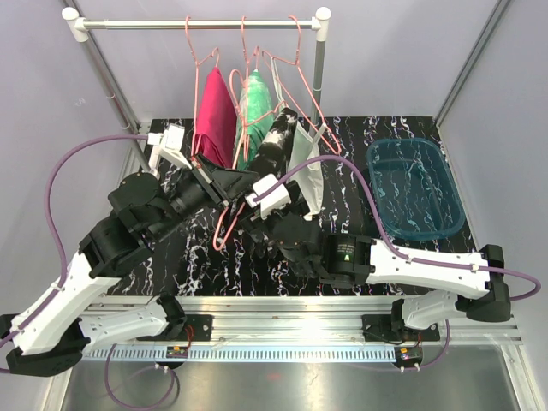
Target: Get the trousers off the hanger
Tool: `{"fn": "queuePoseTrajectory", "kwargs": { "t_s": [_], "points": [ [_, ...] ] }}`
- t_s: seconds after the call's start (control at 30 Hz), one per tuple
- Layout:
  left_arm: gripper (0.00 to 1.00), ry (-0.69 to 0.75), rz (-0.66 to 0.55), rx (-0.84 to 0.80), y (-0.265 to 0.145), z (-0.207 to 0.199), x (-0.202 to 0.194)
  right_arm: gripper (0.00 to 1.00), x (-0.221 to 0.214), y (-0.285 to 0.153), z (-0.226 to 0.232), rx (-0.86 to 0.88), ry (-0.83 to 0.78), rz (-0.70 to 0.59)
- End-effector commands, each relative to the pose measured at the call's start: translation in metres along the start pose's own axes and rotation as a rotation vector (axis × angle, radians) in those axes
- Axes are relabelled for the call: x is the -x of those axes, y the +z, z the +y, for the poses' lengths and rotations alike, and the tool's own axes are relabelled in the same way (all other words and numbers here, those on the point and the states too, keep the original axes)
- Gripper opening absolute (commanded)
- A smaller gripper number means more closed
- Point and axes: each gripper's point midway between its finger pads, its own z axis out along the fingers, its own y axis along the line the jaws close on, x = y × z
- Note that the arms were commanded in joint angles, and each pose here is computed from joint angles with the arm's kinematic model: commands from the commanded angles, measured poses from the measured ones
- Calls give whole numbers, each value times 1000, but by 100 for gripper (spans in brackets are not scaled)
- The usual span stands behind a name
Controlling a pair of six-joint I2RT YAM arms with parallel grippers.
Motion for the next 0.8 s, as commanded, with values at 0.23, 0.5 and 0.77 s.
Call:
{"fn": "queuePoseTrajectory", "kwargs": {
  "t_s": [0.23, 0.5, 0.77],
  "points": [
    [0, -110, -205, -299, -28, -75, 58, 75, 56, 15, -16, -61, 0, -180],
    [0, -97, -189, -296, -35, -74, 56, 26, 64, 11, -35, -77, -83, -211],
    [0, -50, -117, -221, -29, -49, 32, 0, 105, -18, -65, -67, -28, -295]
  ]
}}
